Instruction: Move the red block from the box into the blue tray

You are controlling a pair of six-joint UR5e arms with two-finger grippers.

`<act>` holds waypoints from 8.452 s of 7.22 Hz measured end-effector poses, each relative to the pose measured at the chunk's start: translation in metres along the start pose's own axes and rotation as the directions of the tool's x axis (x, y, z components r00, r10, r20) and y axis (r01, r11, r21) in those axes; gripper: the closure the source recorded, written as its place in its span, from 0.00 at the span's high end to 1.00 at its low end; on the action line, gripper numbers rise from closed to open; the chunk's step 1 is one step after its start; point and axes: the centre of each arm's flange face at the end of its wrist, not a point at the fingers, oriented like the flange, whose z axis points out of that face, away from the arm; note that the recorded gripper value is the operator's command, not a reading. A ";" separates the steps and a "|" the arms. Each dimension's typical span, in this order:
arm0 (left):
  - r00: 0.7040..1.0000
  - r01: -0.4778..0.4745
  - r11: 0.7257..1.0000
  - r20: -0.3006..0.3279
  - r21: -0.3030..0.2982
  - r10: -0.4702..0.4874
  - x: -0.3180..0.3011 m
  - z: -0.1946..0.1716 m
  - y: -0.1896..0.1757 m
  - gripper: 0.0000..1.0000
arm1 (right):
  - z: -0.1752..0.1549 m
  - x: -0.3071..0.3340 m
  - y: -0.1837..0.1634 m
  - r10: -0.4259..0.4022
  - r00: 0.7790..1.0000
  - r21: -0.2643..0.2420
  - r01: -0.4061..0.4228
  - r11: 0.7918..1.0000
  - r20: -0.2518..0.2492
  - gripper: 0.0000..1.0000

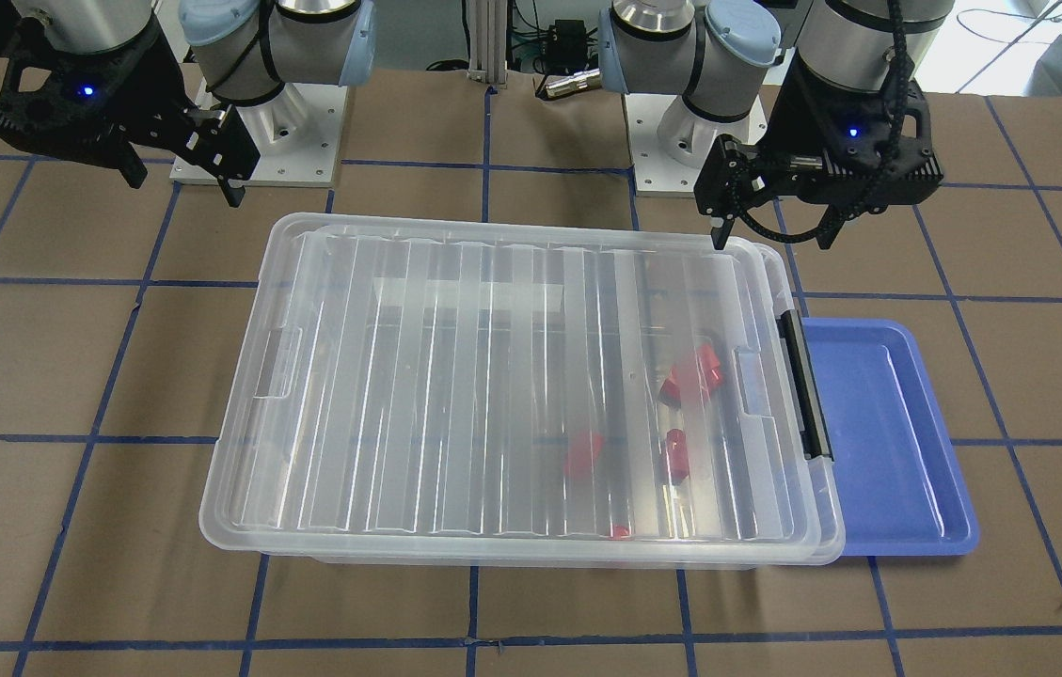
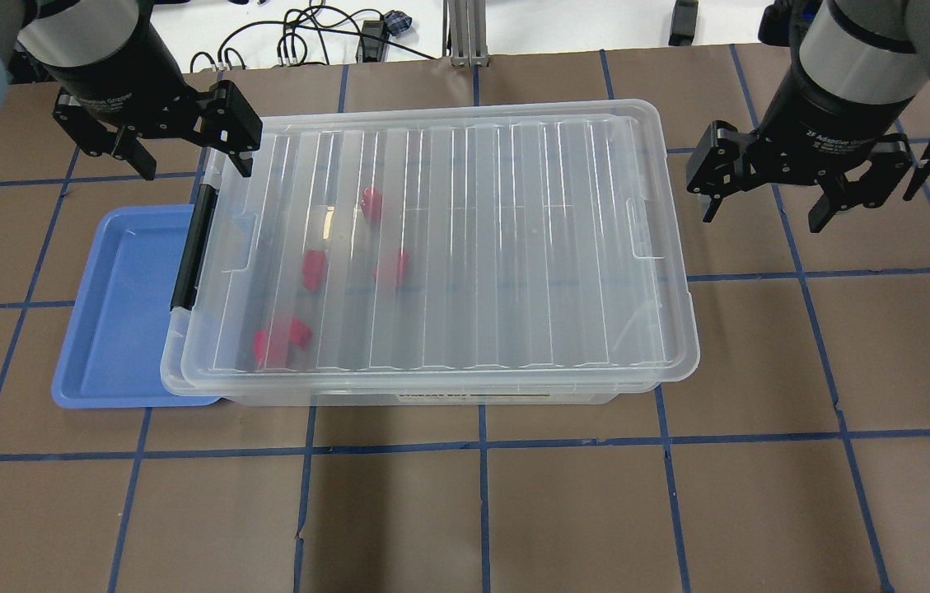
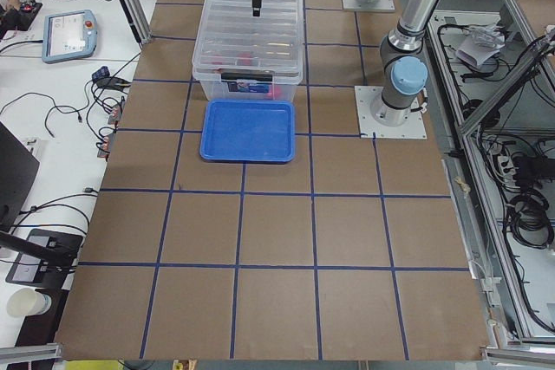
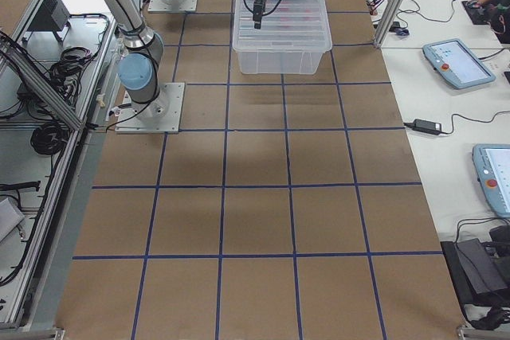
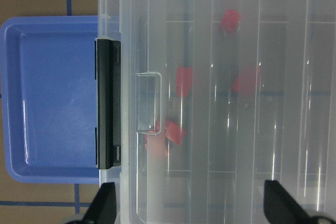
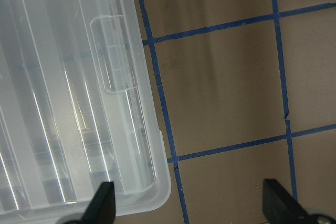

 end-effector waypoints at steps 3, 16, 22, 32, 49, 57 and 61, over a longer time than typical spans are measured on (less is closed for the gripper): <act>1.000 0.000 1.000 0.000 0.003 0.000 0.000 0.000 -0.001 1.00 | -0.003 0.000 0.000 -0.007 1.000 0.004 0.007 1.000 0.008 1.00; 1.000 0.000 1.000 -0.009 -0.003 0.000 0.000 0.004 -0.001 1.00 | 0.125 -0.022 -0.106 -0.018 1.000 -0.051 0.019 0.999 0.019 1.00; 1.000 0.003 1.000 -0.002 0.002 -0.003 -0.005 0.000 -0.002 1.00 | 0.146 -0.018 -0.119 -0.007 1.000 -0.082 0.008 0.997 0.010 1.00; 1.000 -0.001 1.000 -0.012 -0.028 0.000 -0.004 0.017 -0.006 1.00 | 0.142 0.076 -0.149 -0.080 0.997 -0.072 0.079 0.994 -0.010 1.00; 0.997 -0.043 0.995 -0.070 -0.093 0.037 0.010 0.177 -0.059 1.00 | 0.142 0.152 -0.161 -0.193 0.980 -0.080 0.189 0.979 -0.053 1.00; 0.998 -0.035 0.997 -0.056 -0.066 0.031 0.011 0.197 -0.068 1.00 | 0.142 0.154 -0.161 -0.197 0.978 -0.080 0.191 0.978 -0.067 1.00; 0.999 -0.027 0.998 -0.034 -0.057 0.025 0.009 0.225 -0.078 1.00 | 0.143 0.154 -0.161 -0.199 0.978 -0.083 0.193 0.978 -0.068 1.00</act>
